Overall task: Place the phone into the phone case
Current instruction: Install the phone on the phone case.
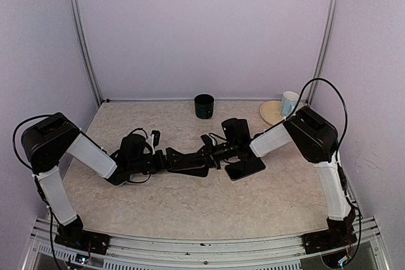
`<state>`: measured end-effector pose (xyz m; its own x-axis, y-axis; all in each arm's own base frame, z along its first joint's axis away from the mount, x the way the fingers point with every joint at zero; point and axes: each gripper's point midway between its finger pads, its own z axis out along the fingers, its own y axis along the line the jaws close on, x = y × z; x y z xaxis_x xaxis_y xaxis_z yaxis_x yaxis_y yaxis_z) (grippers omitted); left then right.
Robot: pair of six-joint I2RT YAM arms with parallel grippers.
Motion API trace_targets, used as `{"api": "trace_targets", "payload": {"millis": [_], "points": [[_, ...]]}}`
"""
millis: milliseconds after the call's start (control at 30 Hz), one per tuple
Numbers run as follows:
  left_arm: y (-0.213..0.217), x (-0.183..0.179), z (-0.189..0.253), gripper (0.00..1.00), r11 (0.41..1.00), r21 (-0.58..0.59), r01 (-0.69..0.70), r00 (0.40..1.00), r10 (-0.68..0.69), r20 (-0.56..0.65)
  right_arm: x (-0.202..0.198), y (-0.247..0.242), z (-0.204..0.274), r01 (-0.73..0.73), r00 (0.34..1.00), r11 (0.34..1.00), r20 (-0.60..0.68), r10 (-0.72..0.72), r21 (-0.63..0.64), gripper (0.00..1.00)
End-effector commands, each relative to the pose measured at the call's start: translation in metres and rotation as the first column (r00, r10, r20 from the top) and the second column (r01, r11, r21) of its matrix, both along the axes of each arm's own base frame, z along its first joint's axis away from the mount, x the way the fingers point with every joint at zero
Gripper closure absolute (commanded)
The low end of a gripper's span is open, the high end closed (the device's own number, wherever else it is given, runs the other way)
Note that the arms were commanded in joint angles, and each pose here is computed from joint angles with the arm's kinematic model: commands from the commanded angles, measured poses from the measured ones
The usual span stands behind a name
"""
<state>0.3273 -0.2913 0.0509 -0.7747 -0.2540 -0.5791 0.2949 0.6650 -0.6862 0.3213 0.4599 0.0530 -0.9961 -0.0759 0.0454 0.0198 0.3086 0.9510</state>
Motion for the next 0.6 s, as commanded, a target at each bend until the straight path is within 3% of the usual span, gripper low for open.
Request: {"api": "trace_targets", "payload": {"millis": [0,567], "points": [[-0.042,-0.041,0.020,0.01,0.966,-0.121,0.229,0.973,-0.231,0.002,-0.021,0.013,-0.008,-0.068,0.997,0.998,-0.033,0.068,0.019,1.00],[-0.002,-0.023,0.025,0.01,0.995,-0.047,0.093,0.996,-0.093,0.005,-0.018,0.007,0.035,-0.071,0.991,0.990,0.121,0.057,0.123,1.00]]}}
